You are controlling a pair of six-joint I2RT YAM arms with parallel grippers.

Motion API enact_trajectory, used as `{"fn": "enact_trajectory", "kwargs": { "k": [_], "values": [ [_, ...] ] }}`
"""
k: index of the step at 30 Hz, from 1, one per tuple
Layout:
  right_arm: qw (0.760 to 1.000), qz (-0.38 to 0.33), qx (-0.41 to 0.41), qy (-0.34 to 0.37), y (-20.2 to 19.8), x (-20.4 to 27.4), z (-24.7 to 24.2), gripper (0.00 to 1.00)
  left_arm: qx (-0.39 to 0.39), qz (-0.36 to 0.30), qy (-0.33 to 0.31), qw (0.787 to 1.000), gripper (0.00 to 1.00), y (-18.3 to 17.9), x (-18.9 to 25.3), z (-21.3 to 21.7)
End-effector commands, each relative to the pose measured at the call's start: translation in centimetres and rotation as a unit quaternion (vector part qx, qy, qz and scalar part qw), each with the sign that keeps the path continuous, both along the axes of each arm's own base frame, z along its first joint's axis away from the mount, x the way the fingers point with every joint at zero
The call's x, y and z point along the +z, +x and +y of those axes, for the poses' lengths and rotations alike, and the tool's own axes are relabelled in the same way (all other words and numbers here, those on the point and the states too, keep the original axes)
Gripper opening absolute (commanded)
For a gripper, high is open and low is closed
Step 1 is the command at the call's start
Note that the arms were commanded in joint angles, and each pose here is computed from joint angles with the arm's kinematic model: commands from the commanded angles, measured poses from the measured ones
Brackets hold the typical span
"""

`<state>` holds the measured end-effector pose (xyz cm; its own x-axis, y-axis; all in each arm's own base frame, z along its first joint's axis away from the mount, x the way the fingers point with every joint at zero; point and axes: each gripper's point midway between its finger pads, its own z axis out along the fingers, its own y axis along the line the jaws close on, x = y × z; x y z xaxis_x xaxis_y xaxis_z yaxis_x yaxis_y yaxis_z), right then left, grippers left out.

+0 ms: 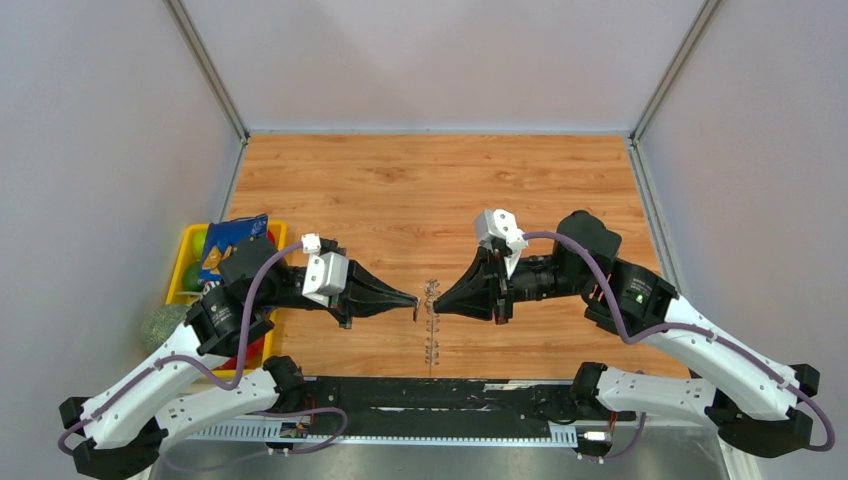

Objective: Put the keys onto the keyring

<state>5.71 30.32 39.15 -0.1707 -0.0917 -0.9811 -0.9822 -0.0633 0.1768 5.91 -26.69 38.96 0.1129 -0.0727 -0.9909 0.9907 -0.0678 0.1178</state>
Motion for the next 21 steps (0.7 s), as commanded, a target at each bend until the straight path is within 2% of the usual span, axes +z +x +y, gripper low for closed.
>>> {"fn": "enact_trajectory", "kwargs": {
  "k": [1, 21],
  "values": [
    [0.999, -0.003, 0.005, 0.052, -0.2, 2.4, 0.2, 0.0, 0.004, -0.014, -0.022, 1.0, 0.0, 0.1, 1.0, 0.0],
    [0.995, 0.034, -0.012, 0.095, 0.2, 3.3, 0.8, 0.0, 0.015, -0.014, -0.048, 0.999, 0.0, 0.1, 1.7, 0.4]
  ]
}}
